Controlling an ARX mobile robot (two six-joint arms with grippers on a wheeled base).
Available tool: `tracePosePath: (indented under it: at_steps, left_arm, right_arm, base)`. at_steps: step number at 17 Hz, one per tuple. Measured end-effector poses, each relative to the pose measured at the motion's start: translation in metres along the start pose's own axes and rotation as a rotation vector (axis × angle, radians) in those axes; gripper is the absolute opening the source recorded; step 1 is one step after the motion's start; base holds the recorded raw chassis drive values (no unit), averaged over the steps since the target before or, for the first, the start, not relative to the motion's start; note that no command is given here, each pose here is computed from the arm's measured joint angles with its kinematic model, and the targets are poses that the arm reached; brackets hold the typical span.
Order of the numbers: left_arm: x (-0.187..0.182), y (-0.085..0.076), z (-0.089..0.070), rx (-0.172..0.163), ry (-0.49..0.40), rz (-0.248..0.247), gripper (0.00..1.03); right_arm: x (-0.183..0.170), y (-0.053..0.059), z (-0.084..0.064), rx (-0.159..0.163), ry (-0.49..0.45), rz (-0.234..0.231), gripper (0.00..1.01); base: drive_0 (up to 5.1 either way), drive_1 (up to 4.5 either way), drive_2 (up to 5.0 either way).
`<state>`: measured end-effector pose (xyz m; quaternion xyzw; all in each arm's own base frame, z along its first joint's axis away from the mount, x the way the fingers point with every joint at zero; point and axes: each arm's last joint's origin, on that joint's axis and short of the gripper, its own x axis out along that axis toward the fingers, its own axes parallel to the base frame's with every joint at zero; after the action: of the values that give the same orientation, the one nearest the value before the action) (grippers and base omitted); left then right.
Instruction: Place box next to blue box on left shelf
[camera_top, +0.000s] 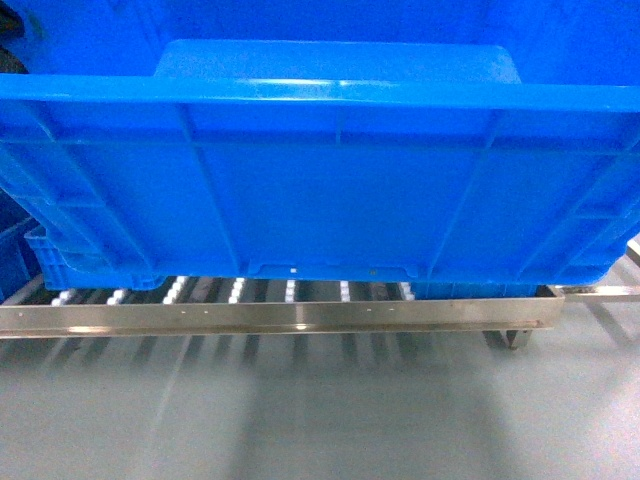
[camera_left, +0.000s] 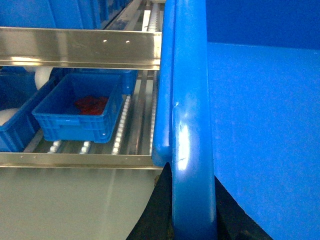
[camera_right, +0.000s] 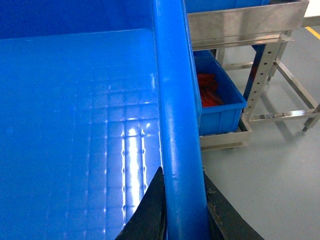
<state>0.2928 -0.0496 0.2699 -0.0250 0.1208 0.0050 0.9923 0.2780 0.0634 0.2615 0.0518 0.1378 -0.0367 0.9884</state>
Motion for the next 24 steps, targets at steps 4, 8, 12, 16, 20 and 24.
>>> tracePosePath:
  at_steps: [4,8,12,16,20,24]
  left_arm:
    - [0.0,0.0,0.0,0.0,0.0,0.0,0.08]
    - [0.0,0.0,0.0,0.0,0.0,0.001,0.08]
    - [0.0001,0.0016,0.0006,0.001,-0.004,0.004,0.08]
    - [0.0001,0.0017,0.0003,0.001,-0.001,0.004,0.08]
    - [0.0001,0.0017,0.0003,0.001,-0.001,0.004,0.08]
    - [0.0001,0.0017,0.0003,0.002,-0.001,0.004,0.08]
  right_arm:
    - [0.0,0.0,0.0001,0.001,-0.001,0.001,0.1]
    - [0.0,0.0,0.0,0.0,0.0,0.0,0.1]
    - [-0.0004,0.0016,0.0,0.002,-0.003,0.004,0.1]
    - [-0.0004,0.0015,-0.0003,0.001,0.0,0.002,0.1]
    - [-0.0004,0.0014,-0.0002,0.0,-0.001,0.002,0.1]
    - [-0.0004,0.0015,-0.0003,0.001,0.0,0.002,0.1]
  base:
    - [-4.9,2.49,2.5]
    - [-5.0,2.48,2.5]
    - [0.0,0.0,0.0]
    - [0.0,0.0,0.0]
    - [0.0,0.0,0.0]
    - [0.0,0.0,0.0]
